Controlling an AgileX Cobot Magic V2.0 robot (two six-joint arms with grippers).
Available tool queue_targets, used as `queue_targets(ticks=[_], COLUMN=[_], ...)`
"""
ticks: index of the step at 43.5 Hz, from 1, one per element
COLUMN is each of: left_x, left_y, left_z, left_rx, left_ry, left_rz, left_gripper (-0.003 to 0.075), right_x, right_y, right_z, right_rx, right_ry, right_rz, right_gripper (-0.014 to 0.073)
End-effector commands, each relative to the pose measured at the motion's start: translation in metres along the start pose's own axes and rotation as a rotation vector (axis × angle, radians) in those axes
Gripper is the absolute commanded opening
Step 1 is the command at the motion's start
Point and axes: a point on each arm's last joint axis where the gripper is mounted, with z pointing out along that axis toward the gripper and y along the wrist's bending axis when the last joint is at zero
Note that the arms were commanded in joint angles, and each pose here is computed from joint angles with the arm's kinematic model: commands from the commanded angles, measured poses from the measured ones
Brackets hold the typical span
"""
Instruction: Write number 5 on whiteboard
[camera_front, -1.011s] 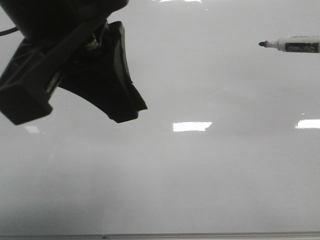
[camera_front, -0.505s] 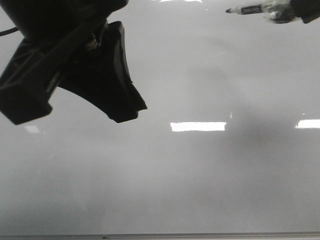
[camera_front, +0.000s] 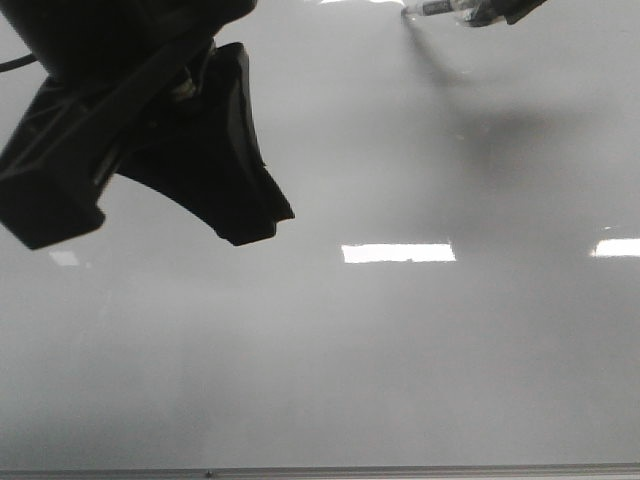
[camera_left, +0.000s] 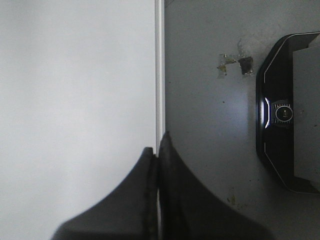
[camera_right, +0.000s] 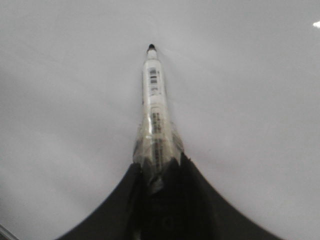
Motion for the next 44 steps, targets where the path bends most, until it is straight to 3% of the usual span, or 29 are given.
queue_targets(ticks=[1,14,23,35,44], left_x=[-0.01,-0.01,-0.01,-0.01,-0.01], left_y=[0.004,0.004,0.004,0.004,0.004], left_z=[-0.019,-0.019,-0.019,-0.019,-0.019], left_rx=[-0.059,-0.059,-0.059,-0.059,-0.059], left_ry=[-0.091,-0.091,-0.091,-0.091,-0.091], left_rz=[-0.011,-0.011,-0.011,-0.011,-0.011], left_gripper=[-0.002,-0.002,-0.002,-0.002,-0.002], right_x=[-0.018,0.015,0.024,0.031,0.06], right_y=[-0.005,0.012,0.021,0.008,-0.005], right_z=[-0.011,0.016,0.022,0.019,0.013], right_rx=[0.037,-0.058,-0.074,-0.059,-0.017], right_ry=[-0.101,0.068,0.088,0.138,0.205], right_rz=[0.016,0.017,0.022,0.107,0.168], right_gripper=[-0.0062,-0.0062,-0.0062,-0.0062,-0.0062])
